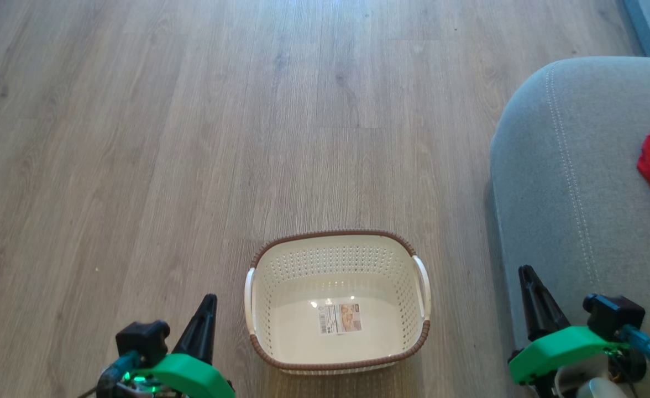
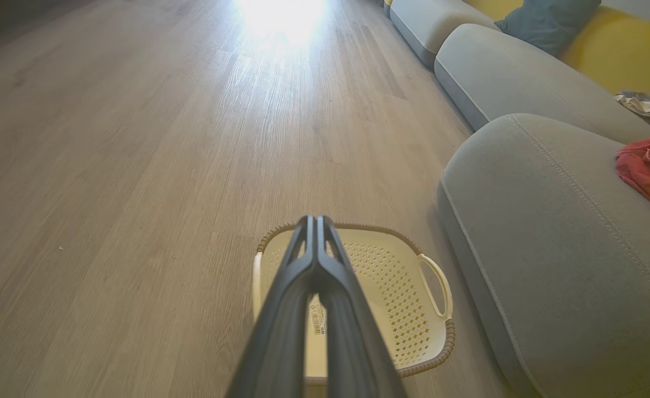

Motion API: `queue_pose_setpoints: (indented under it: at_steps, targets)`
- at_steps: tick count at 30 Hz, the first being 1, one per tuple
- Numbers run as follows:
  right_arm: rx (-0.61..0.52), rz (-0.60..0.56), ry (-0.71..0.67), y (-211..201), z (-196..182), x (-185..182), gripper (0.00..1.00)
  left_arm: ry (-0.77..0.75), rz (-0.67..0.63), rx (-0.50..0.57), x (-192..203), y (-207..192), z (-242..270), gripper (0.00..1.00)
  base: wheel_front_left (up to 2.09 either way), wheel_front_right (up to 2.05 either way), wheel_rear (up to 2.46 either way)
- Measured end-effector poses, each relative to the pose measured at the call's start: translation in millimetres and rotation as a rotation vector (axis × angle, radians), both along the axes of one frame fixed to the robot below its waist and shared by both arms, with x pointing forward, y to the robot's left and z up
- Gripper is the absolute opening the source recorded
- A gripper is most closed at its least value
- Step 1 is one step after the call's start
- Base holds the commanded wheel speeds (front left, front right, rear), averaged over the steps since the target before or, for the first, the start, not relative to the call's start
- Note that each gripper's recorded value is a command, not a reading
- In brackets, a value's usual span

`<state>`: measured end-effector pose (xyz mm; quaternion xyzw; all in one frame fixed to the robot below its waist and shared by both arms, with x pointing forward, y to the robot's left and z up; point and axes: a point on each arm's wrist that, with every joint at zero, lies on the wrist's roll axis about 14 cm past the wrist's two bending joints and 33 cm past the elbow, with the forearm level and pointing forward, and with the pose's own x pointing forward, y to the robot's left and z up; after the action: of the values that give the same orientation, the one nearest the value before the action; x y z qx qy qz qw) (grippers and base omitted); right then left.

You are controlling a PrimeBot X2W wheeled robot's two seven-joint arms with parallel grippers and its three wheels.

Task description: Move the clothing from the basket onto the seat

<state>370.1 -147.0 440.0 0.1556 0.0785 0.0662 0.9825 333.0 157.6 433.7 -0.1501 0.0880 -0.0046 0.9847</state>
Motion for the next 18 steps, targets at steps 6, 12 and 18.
queue_pose_setpoints:
  at_steps: [6, 12, 18]
  targets:
    - [0.058, -0.028, 0.018, -4.4, -0.1, -0.1, 0.0, 0.017, 0.021, -0.065, 0.6, 2.3, -1.5, 0.0, 0.0, 0.0, 0.0]
    - [0.12, -0.057, 0.034, -8.6, -0.2, -0.2, 0.0, 0.028, 0.046, -0.129, 1.9, 6.5, -2.1, 0.0, 0.0, 0.0, 0.0]
    - [0.172, -0.083, 0.04, -12.6, 1.3, 0.5, 0.0, 0.036, 0.063, -0.182, 2.6, 7.7, -2.4, 0.0, 0.0, 0.0, 0.0]
